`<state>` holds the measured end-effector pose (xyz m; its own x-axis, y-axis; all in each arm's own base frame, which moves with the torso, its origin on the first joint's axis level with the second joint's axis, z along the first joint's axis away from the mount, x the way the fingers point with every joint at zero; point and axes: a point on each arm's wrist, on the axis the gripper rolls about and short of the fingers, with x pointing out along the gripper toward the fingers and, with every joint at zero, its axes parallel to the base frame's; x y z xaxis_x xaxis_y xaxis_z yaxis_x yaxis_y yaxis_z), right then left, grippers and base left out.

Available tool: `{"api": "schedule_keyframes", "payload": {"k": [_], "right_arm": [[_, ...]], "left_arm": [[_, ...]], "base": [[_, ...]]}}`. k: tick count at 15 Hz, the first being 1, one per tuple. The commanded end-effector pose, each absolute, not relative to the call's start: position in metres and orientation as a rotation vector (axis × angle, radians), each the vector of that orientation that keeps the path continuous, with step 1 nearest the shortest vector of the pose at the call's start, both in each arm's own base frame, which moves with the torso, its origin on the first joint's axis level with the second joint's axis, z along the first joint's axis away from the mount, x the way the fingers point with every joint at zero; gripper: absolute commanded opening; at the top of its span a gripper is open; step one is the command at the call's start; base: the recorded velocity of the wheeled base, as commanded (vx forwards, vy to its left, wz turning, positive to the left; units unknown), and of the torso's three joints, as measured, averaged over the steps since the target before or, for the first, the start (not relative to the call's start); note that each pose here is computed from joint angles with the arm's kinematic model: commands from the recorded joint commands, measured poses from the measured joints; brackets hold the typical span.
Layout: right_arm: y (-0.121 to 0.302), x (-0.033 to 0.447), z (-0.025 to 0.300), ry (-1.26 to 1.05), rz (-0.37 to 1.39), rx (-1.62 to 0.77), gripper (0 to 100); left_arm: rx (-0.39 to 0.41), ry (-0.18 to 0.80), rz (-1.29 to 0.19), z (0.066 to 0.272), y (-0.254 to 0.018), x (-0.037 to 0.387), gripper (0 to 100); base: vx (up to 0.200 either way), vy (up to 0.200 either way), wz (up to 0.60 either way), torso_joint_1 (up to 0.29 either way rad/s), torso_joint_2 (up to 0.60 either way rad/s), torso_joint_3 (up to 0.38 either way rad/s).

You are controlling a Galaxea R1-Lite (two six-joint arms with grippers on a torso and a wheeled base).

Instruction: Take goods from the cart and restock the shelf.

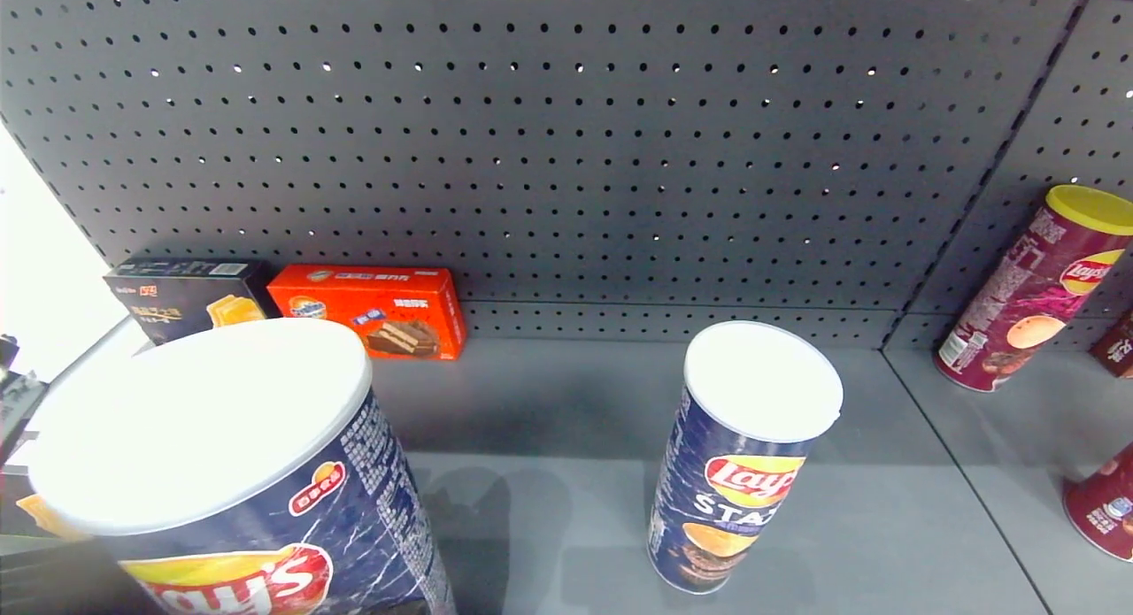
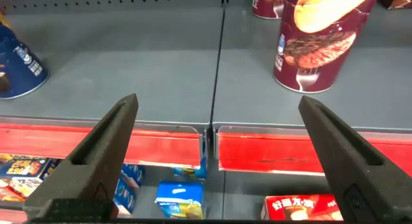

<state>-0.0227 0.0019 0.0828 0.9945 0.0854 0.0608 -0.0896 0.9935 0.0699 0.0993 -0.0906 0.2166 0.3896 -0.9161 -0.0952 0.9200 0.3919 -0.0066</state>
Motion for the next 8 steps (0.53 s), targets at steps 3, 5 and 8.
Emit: {"api": "schedule_keyframes", "payload": {"k": [3,5,8], "right_arm": [[0.0019,-0.0232,0.0825,-0.063,0.085,0.075,100],[0.0018,-0.0232,0.0827,-0.064,0.081,0.076,100],[0.0018,-0.0231,0.0824,-0.064,0.081,0.077,100]], "left_arm": [[0.050,0.076,-1.170,0.2187,-0.0902,0.0984,0],[0.051,0.087,-1.175,0.2166,-0.0911,0.0991,0],[0.051,0.090,-1.175,0.2170,-0.0927,0.1012,0]], "base": [[0.000,0.000,0.00,0.000,0.00,0.000],[0.000,0.000,0.00,0.000,0.00,0.000],[0.000,0.000,0.00,0.000,0.00,0.000]]}}
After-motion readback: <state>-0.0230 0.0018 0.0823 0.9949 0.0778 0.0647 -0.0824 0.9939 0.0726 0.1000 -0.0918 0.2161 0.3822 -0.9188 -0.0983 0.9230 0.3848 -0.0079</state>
